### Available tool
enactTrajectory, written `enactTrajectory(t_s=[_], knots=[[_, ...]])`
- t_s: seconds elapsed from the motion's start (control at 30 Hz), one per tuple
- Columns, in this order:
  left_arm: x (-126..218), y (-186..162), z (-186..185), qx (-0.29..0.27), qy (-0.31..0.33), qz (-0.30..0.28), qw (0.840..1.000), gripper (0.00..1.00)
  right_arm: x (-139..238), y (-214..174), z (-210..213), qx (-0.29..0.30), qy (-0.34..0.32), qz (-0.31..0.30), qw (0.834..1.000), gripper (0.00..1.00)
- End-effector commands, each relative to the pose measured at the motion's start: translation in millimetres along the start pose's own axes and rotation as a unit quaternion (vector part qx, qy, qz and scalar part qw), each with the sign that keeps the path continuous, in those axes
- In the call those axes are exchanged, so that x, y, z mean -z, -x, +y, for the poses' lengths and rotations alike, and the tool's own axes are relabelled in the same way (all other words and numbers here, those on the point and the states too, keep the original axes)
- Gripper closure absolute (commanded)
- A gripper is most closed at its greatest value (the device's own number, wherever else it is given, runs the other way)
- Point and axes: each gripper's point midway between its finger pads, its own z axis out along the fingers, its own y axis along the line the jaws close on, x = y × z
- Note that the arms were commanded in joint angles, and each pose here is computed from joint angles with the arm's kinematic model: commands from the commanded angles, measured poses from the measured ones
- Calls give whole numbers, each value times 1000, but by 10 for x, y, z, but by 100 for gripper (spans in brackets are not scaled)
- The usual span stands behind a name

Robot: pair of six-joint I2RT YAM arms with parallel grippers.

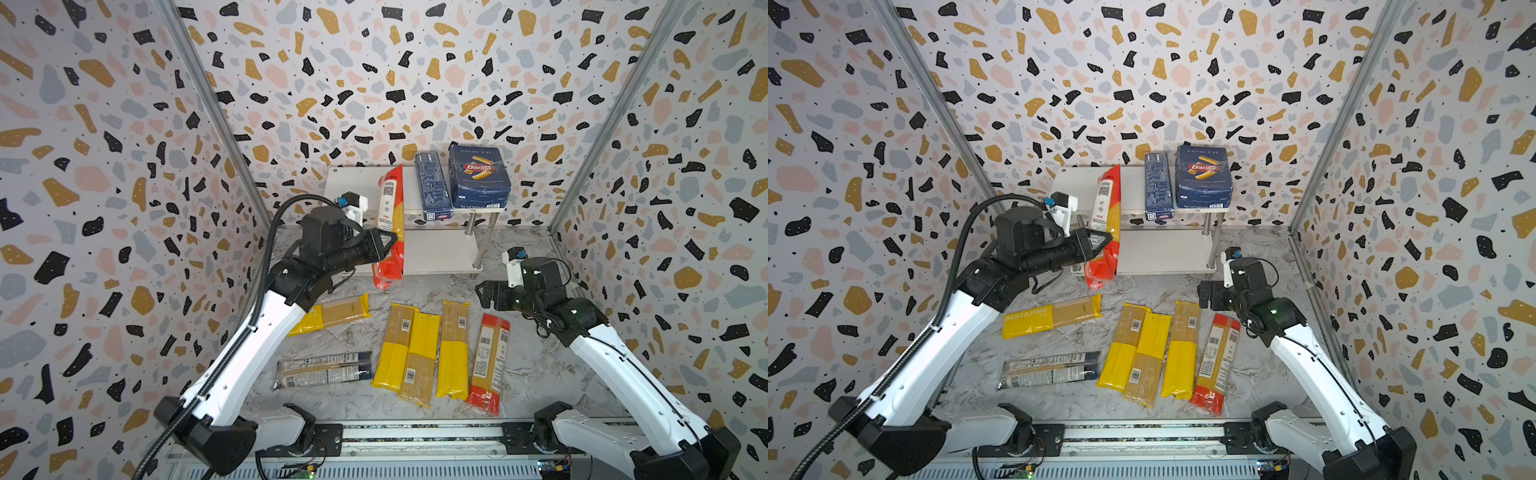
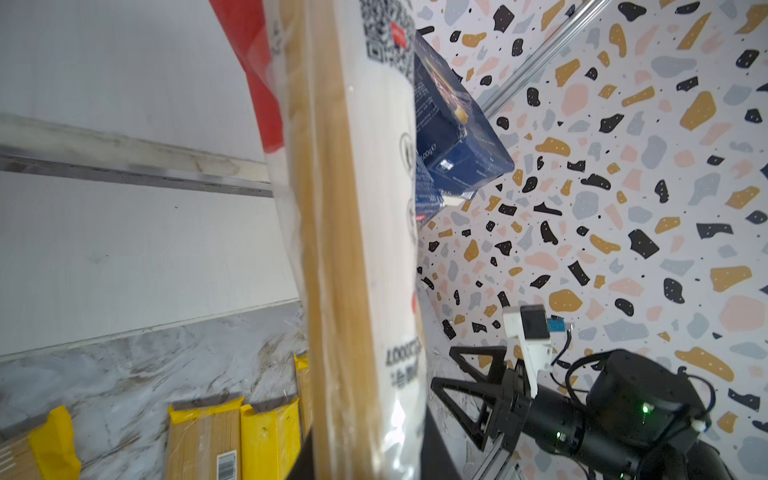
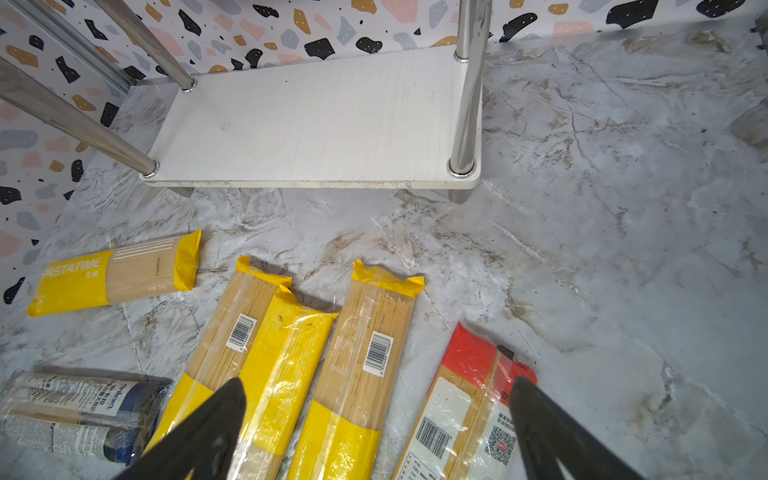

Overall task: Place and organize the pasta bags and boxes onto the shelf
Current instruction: 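Lift the red-and-white bag up toward the top shelf with the left gripper, then lower the bag upright beside the blue Spaghetti box on the top shelf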

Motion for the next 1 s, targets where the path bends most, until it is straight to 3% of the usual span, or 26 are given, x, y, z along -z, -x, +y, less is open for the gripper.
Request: enactTrajectory(t_s=[0.0, 0.2, 0.5, 0.67, 0.97], knots=[[242, 823, -728, -64, -130, -116, 983, 100, 143, 133, 49, 6, 8, -23, 1000, 1], [-88, 1259, -646, -51, -143, -128, 980, 100, 109, 104, 44, 4, 10, -21, 1000, 1], [-600, 1624, -454, -26, -161, -126, 979, 100, 142, 175, -34, 10, -14, -31, 999, 1], [-776, 1727, -355, -9, -163, -126, 978, 100, 144, 215, -51, 10, -19, -35, 999, 1], [-980, 1605, -126, 26, -153, -103, 982, 100, 132, 203, -106, 8, -26, -35, 999, 1]])
